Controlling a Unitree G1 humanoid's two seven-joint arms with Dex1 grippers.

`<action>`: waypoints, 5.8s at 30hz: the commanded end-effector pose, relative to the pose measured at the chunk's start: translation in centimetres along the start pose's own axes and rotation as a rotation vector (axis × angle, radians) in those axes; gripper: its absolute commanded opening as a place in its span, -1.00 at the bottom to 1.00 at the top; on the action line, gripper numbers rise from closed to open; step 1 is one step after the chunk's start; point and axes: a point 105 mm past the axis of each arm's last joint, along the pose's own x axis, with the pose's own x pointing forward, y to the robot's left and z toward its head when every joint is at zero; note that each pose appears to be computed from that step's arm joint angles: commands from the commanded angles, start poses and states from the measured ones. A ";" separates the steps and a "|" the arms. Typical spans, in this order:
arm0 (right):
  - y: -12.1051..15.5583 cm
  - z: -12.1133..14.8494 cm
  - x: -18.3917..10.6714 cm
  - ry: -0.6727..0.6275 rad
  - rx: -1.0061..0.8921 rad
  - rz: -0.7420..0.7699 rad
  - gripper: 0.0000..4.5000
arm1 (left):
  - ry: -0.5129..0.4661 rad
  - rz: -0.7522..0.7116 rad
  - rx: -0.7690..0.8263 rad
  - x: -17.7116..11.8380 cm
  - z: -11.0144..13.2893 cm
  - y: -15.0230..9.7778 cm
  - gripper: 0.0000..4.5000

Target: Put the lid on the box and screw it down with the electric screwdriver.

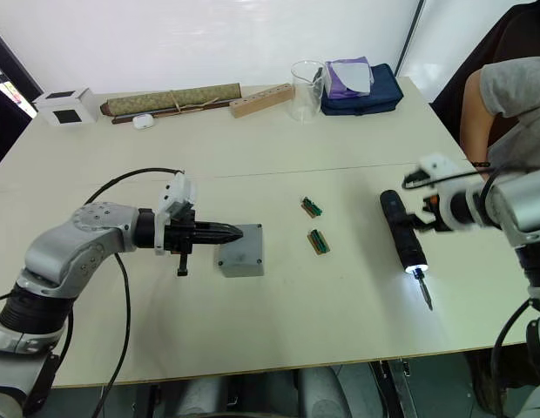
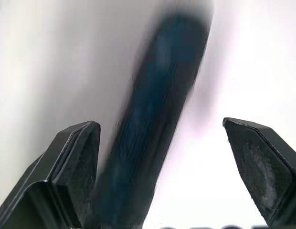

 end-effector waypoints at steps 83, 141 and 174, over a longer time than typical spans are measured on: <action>23.4 -0.5 4.6 -0.326 -0.477 0.814 0.97 | 0.168 0.223 0.012 0.3 -6.5 0.2 -1.00; 20.8 -1.2 0.7 -0.310 -0.247 0.645 0.97 | 0.135 0.160 -0.039 -1.2 -5.0 -1.2 -1.00; 10.8 1.1 10.4 -0.459 -0.049 0.261 0.03 | -0.087 0.169 -0.083 -0.5 0.5 0.4 -1.00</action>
